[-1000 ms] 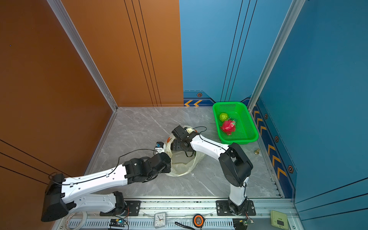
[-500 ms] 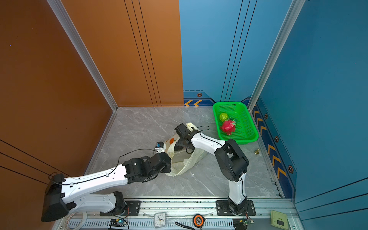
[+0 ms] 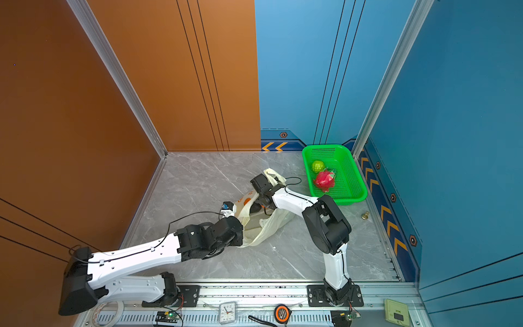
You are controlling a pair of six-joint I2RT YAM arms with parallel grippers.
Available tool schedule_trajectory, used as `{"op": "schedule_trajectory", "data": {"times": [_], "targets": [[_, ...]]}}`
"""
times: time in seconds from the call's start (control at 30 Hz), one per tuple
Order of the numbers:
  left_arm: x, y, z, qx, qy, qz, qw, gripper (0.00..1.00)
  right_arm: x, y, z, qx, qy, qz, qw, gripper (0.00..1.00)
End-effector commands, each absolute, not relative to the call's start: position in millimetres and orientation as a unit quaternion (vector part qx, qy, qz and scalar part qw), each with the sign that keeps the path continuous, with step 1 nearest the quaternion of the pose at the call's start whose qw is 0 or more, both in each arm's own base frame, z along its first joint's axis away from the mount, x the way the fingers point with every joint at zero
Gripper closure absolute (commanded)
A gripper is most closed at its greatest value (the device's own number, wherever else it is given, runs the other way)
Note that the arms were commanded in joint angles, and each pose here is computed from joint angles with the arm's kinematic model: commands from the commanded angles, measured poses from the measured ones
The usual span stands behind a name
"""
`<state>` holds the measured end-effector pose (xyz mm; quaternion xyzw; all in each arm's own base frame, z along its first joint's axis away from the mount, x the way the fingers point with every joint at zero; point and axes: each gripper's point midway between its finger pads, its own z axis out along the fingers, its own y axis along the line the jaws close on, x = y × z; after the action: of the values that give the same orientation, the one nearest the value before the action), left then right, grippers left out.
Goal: Untie the knot of the plastic bag and take out the fruit
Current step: 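Reach the right gripper down to the orange and close on it, then lift the orange out of the bag and carry it to the green basket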
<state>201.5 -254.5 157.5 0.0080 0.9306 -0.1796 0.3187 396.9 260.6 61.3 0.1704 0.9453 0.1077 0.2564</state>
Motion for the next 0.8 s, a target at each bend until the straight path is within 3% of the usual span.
{"op": "schedule_trajectory", "data": {"times": [0.0,0.3,0.77], "targets": [[203,-254,155,0.013,0.932,-0.174,0.317,1.00,396,259,56,0.177,0.945,0.111,0.252,0.46],[207,-250,158,0.006,0.929,-0.168,0.329,1.00,367,271,101,0.145,0.945,0.170,0.239,0.51],[220,-242,171,-0.006,0.921,-0.159,0.356,1.00,278,288,160,0.027,0.959,0.197,0.202,0.50]]}}
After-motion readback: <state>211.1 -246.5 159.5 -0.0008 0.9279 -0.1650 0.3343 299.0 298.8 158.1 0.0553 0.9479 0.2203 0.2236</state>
